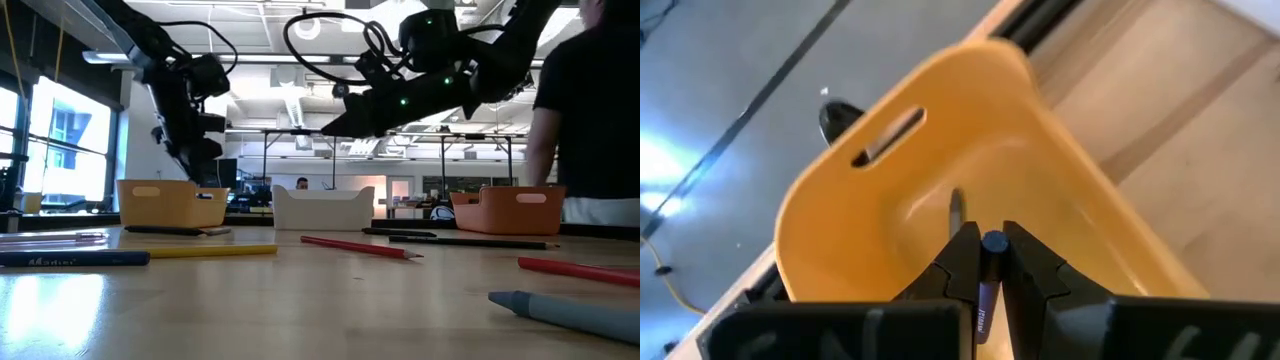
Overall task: Sort crayons/erasers/pens/pencils in bins
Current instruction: Put the blue crayon into the yellow bin
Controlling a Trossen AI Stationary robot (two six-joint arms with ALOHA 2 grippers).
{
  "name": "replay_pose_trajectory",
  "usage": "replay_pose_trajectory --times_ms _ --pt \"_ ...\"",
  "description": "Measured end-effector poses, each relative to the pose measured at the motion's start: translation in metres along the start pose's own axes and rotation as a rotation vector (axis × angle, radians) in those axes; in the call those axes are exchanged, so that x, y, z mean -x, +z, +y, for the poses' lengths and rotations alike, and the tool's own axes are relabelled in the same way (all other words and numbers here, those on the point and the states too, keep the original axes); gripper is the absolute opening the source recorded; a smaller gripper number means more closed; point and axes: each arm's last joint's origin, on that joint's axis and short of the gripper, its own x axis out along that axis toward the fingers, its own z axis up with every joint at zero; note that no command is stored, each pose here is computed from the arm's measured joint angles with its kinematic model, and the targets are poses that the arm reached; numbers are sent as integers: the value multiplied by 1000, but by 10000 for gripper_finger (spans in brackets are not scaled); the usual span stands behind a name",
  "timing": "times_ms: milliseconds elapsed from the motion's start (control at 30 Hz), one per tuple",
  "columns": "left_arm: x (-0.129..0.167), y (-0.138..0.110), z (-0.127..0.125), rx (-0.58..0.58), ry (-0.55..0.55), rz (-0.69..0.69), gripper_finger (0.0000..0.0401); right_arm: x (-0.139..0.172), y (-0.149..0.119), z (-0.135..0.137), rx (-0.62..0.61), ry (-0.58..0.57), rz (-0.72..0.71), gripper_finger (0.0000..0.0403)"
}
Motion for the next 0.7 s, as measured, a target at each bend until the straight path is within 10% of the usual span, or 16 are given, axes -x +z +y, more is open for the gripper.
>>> replay_pose_trajectory --times_ms 700 --pt "-29 -20 -14 -27 -59 72 71 1 3 2 143 27 -29 0"
